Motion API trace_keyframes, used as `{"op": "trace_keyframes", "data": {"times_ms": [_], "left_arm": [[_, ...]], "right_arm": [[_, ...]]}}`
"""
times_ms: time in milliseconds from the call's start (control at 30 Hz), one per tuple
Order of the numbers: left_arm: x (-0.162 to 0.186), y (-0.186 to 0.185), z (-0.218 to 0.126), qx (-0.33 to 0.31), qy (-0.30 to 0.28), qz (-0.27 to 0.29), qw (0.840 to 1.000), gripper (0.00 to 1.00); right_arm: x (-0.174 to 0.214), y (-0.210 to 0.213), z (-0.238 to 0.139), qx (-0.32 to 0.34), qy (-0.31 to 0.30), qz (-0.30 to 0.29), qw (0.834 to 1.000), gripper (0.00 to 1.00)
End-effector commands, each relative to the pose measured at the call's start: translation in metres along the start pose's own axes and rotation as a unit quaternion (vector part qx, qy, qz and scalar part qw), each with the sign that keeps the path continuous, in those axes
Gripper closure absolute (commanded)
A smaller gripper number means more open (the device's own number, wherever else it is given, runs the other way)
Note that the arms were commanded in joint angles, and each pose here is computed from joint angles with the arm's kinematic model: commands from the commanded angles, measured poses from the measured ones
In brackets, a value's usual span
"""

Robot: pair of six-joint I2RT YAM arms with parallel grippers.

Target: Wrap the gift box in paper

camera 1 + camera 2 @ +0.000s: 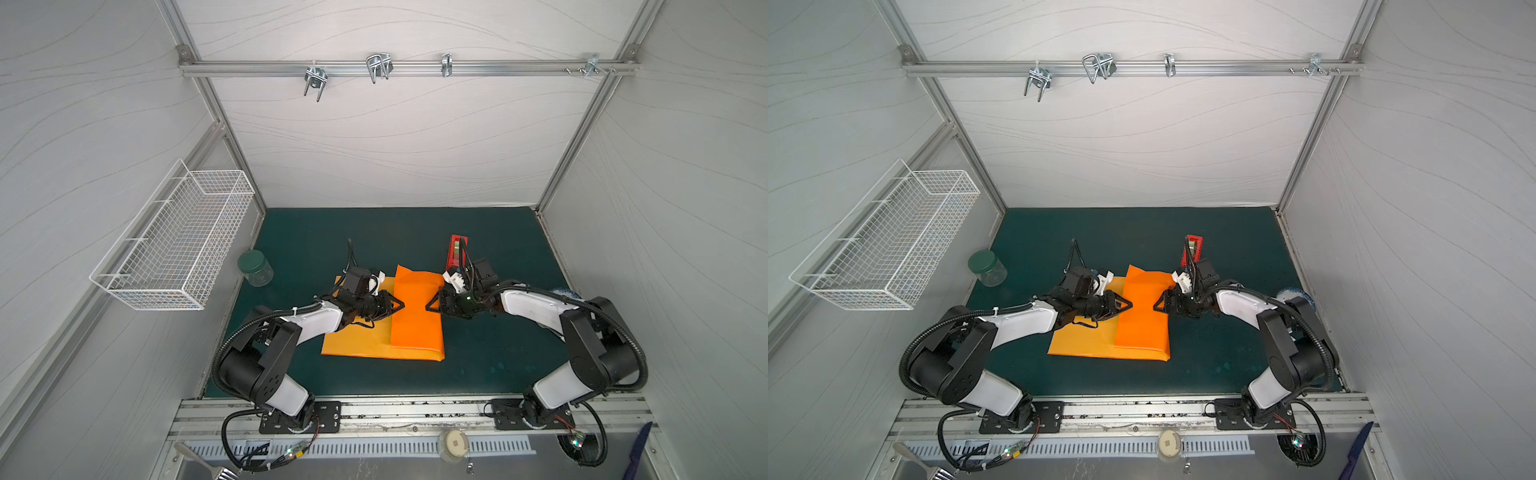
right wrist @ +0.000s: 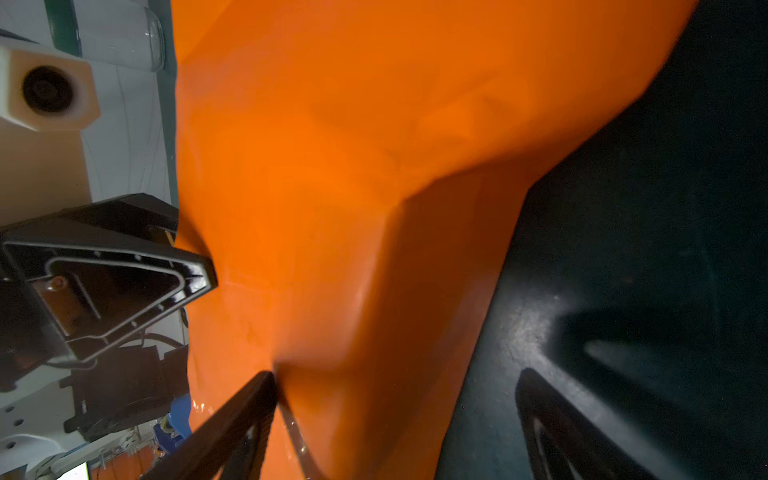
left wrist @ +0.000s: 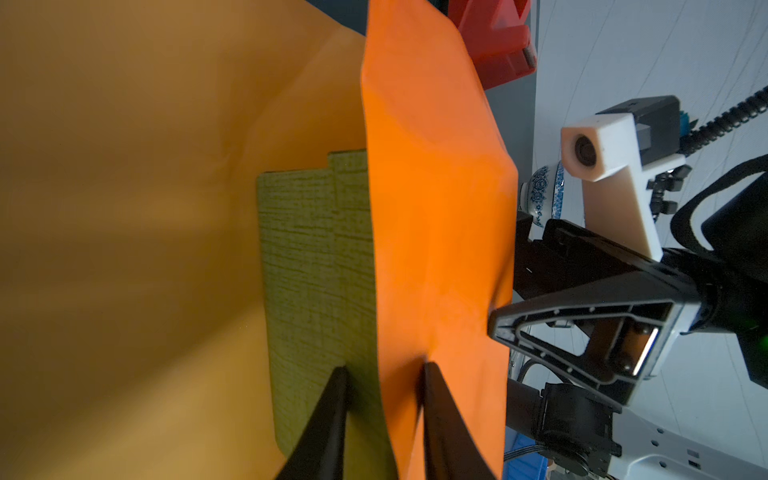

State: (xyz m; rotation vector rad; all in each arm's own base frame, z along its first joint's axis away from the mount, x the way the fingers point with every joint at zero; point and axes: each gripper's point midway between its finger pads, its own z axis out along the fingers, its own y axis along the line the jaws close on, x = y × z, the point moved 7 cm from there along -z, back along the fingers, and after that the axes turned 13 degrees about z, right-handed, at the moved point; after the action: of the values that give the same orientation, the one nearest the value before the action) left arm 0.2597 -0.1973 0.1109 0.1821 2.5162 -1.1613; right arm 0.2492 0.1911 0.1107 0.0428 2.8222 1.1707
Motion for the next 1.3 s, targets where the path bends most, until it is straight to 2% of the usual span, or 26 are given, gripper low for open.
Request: {"op": "trace_keyframes", "data": {"times_ms": [0,200,433,667,833,1033,1167,1267], "left_arm": [[0.029,0.031,0.006,-0.078,0.051,-0.035,0.995,0.74],[0.029,0.031,0.008,-0.076,0.051,-0.035,0.995,0.74],[0.028,0.030,0.007,-0.076,0.050,-0.035,0.995,0.74],[0.021,0.024,0.005,-0.071,0.041,-0.035,0.996,0.68],[0.010,0.013,-0.001,-0.064,0.026,-0.027,0.997,0.55],[-0.007,-0.006,-0.018,-0.061,-0.009,-0.004,0.998,0.33],[-0.012,-0.005,-0.046,-0.094,-0.047,0.009,0.994,0.24],[-0.013,0.020,-0.075,-0.140,-0.095,-0.015,0.985,0.20]], "right_arm": [[0.009,-0.012,0.001,0.001,0.025,0.034,0.999,0.09],[0.009,-0.013,-0.001,-0.025,0.030,0.046,0.998,0.09],[0.013,-0.034,0.007,-0.002,0.033,0.067,0.997,0.10],[0.016,-0.046,0.013,0.012,0.034,0.080,0.996,0.12],[0.017,-0.048,0.013,0.015,0.033,0.082,0.996,0.13],[0.018,-0.049,0.013,0.020,0.033,0.080,0.996,0.14],[0.017,-0.049,0.013,0.019,0.031,0.079,0.996,0.14],[0.017,-0.049,0.013,0.019,0.031,0.079,0.996,0.14]]}}
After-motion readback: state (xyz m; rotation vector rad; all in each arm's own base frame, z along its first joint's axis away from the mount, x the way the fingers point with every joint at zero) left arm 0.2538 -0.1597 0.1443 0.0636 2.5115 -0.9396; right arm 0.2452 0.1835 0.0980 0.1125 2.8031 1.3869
